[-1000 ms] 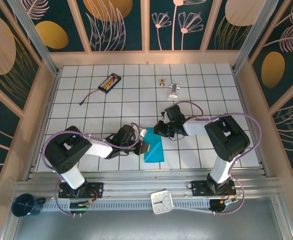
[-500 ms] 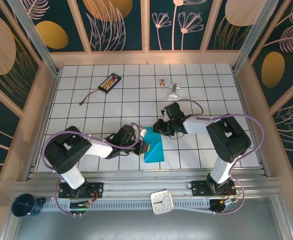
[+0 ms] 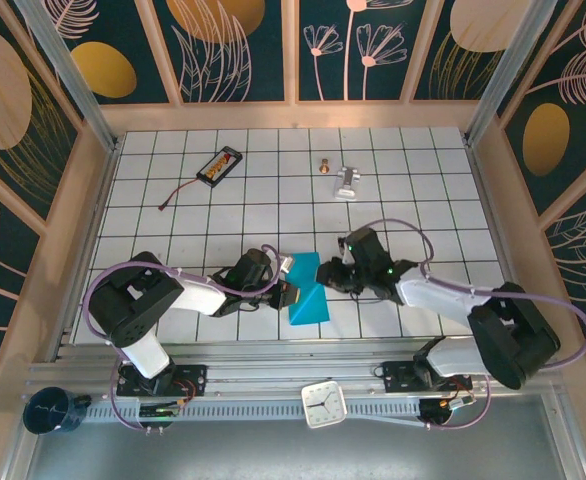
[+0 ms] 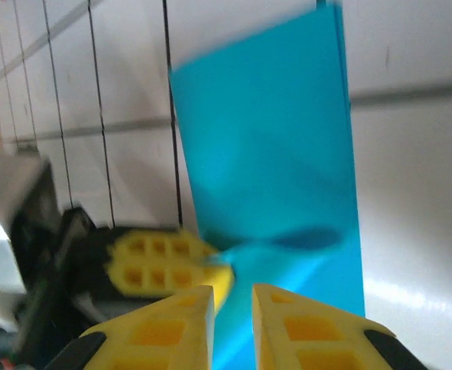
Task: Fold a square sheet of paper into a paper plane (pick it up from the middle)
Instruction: Fold the triangle at the bottom-center of the table.
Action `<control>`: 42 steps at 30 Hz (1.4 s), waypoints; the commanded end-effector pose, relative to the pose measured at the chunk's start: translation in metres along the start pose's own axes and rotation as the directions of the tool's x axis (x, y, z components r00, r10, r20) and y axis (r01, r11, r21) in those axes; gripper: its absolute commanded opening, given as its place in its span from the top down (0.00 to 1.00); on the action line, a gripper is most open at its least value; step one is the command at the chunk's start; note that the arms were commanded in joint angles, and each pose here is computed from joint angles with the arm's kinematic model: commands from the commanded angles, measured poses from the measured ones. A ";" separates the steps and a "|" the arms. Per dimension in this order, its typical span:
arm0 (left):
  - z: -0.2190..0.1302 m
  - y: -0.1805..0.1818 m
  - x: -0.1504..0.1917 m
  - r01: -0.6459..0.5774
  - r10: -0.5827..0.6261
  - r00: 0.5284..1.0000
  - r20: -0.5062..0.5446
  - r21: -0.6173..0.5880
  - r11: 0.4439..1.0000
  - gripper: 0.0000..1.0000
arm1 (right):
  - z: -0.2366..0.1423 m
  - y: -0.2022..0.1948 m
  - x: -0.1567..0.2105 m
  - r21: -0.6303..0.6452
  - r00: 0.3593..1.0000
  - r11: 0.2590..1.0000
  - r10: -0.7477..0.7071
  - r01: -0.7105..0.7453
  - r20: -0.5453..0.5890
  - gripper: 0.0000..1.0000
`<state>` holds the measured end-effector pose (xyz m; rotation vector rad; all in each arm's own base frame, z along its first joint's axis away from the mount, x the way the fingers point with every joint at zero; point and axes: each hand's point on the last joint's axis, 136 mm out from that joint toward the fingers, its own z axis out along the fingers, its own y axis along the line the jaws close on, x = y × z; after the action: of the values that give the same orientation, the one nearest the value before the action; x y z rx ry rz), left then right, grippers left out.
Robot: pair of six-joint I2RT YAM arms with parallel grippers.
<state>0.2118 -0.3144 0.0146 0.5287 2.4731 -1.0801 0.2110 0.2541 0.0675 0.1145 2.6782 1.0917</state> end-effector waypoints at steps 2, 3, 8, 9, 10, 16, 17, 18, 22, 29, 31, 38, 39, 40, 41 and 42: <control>0.002 0.055 0.042 0.076 -0.102 0.989 -0.106 -0.219 0.973 1.00 | 0.007 0.012 0.023 -0.059 0.997 0.996 0.070 -0.069 0.016 0.87; 0.002 0.055 0.043 0.075 -0.101 0.989 -0.109 -0.220 0.973 1.00 | 0.010 0.013 0.030 -0.063 0.998 0.996 0.069 -0.068 0.010 0.89; 0.003 0.055 0.043 0.076 -0.103 0.988 -0.115 -0.221 0.972 1.00 | 0.025 0.023 0.054 -0.089 0.999 0.995 0.039 -0.041 -0.021 0.96; 0.003 0.055 0.044 0.075 -0.103 0.988 -0.116 -0.223 0.972 1.00 | 0.028 0.025 0.057 -0.093 0.999 0.995 0.035 -0.037 -0.028 0.97; 0.003 0.056 0.044 0.076 -0.104 0.988 -0.116 -0.224 0.972 1.00 | 0.031 0.027 0.059 -0.097 0.999 0.995 0.030 -0.034 -0.036 0.97; 0.002 0.056 0.045 0.076 -0.104 0.988 -0.118 -0.224 0.972 1.00 | 0.046 0.035 0.069 -0.103 0.997 0.995 0.005 -0.012 -0.076 0.98; 0.003 0.056 0.045 0.074 -0.102 0.988 -0.119 -0.224 0.972 1.00 | 0.048 0.037 0.070 -0.108 0.997 0.994 0.001 -0.010 -0.083 0.98; 0.002 0.057 0.045 0.073 -0.101 0.988 -0.119 -0.225 0.972 1.00 | 0.049 0.038 0.071 -0.109 0.996 0.994 -0.004 -0.006 -0.088 0.98; 0.002 0.057 0.046 0.071 -0.100 0.988 -0.121 -0.225 0.972 1.00 | 0.051 0.042 0.073 -0.112 0.995 0.994 -0.019 0.008 -0.096 0.99; 0.002 0.057 0.046 0.069 -0.098 0.988 -0.121 -0.227 0.971 1.00 | 0.058 0.039 0.079 -0.098 0.992 0.995 -0.023 0.010 -0.123 0.99; 0.002 0.057 0.046 0.070 -0.099 0.988 -0.120 -0.228 0.971 1.00 | 0.060 0.035 0.081 -0.085 0.991 0.996 -0.018 0.007 -0.130 0.99; 0.003 0.058 0.046 0.065 -0.096 0.988 -0.124 -0.232 0.970 1.00 | 0.063 0.016 0.089 -0.027 0.989 1.000 0.001 -0.005 -0.151 1.00; 0.003 0.058 0.046 0.065 -0.096 0.988 -0.123 -0.233 0.970 1.00 | 0.063 0.013 0.090 -0.020 0.988 1.000 0.005 -0.008 -0.153 1.00; 0.003 0.059 0.046 0.064 -0.095 0.988 -0.124 -0.234 0.970 1.00 | 0.063 0.011 0.091 -0.015 0.988 1.000 0.007 -0.010 -0.155 1.00; 0.003 0.059 0.046 0.065 -0.096 0.987 -0.126 -0.236 0.970 1.00 | 0.063 0.009 0.093 -0.010 0.987 1.000 0.008 -0.009 -0.158 1.00; 0.003 0.059 0.046 0.063 -0.094 0.987 -0.127 -0.235 0.970 1.00 | 0.063 0.006 0.094 -0.004 0.987 1.000 0.010 -0.010 -0.161 1.00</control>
<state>0.2123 -0.3147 0.0137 0.5106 2.4918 -1.0793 0.1438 0.3227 0.0227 0.0277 2.7758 1.2005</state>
